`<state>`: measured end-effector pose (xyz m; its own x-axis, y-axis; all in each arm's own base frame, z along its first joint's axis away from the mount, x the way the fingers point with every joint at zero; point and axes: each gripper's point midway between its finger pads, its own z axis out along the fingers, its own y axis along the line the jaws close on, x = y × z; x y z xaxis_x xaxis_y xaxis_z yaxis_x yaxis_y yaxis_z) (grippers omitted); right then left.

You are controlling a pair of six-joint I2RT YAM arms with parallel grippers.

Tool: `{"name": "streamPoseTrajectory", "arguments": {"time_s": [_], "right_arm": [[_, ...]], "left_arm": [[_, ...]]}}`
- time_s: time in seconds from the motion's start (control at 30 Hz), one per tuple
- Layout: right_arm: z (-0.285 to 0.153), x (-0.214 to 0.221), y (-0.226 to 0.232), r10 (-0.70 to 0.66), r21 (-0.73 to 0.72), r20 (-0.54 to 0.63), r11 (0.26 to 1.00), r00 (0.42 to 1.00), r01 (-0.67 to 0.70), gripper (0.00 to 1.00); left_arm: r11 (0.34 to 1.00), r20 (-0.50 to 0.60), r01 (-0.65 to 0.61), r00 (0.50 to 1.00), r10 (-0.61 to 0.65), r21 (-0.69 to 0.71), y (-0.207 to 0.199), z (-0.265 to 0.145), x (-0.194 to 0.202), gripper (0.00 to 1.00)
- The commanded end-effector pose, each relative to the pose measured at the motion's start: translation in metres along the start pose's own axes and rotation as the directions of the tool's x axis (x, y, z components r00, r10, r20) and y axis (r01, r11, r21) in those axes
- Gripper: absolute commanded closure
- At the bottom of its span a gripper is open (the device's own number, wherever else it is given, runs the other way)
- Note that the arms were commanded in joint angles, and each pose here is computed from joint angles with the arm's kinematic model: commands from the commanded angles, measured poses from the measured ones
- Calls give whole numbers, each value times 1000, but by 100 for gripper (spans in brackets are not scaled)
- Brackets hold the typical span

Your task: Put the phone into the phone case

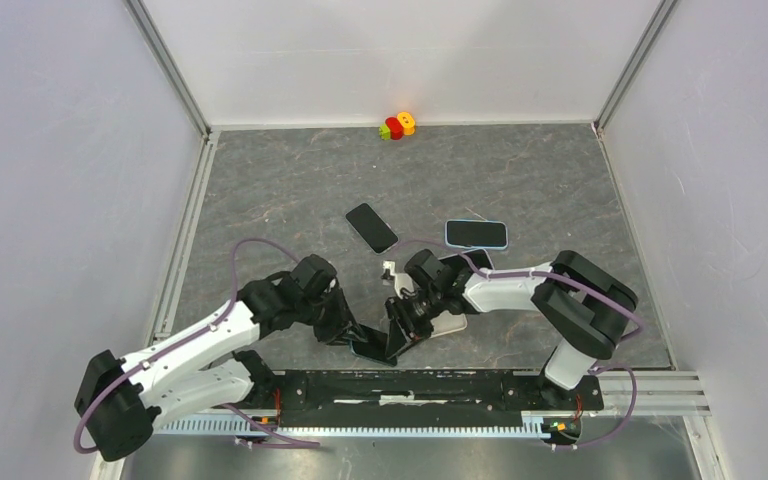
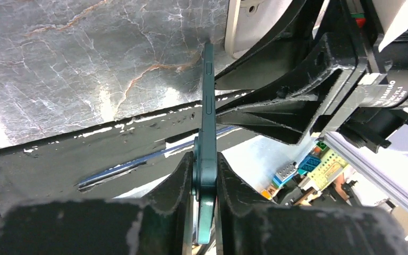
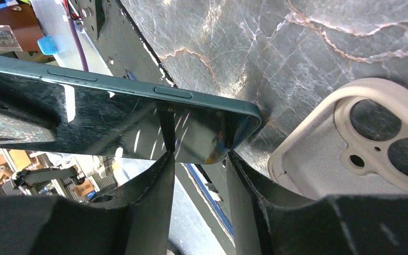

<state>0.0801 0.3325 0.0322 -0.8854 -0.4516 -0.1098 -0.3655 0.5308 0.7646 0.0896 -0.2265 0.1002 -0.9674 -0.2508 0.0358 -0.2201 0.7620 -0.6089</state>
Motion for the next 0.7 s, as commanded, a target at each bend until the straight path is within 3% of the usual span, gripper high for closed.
{"name": "streamPoseTrajectory", "arguments": {"time_s": [0.0, 0.13, 0.37, 0.43, 0.67], "right_arm": [[-13, -34, 25, -99, -34, 122, 994, 988, 104, 53], [-33, -49, 33, -96, -36, 180, 994, 979, 104, 44], [-110, -99, 44, -88, -31, 394, 994, 915, 109, 23], [-134, -107, 43, -71, -55, 443, 993, 894, 106, 19], [-201, -123, 40, -21, -129, 557, 985, 830, 111, 18]], "left_arm": [[997, 68, -76, 995, 76, 1, -16, -10, -14, 93], [993, 139, -114, 984, 113, 1, -26, -24, -25, 98], [953, 312, -234, 935, 168, 190, -87, -65, -56, 98], [924, 357, -269, 920, 163, 272, -108, -76, -68, 98], [759, 351, -321, 927, 131, 566, -167, -102, -97, 98]]}}
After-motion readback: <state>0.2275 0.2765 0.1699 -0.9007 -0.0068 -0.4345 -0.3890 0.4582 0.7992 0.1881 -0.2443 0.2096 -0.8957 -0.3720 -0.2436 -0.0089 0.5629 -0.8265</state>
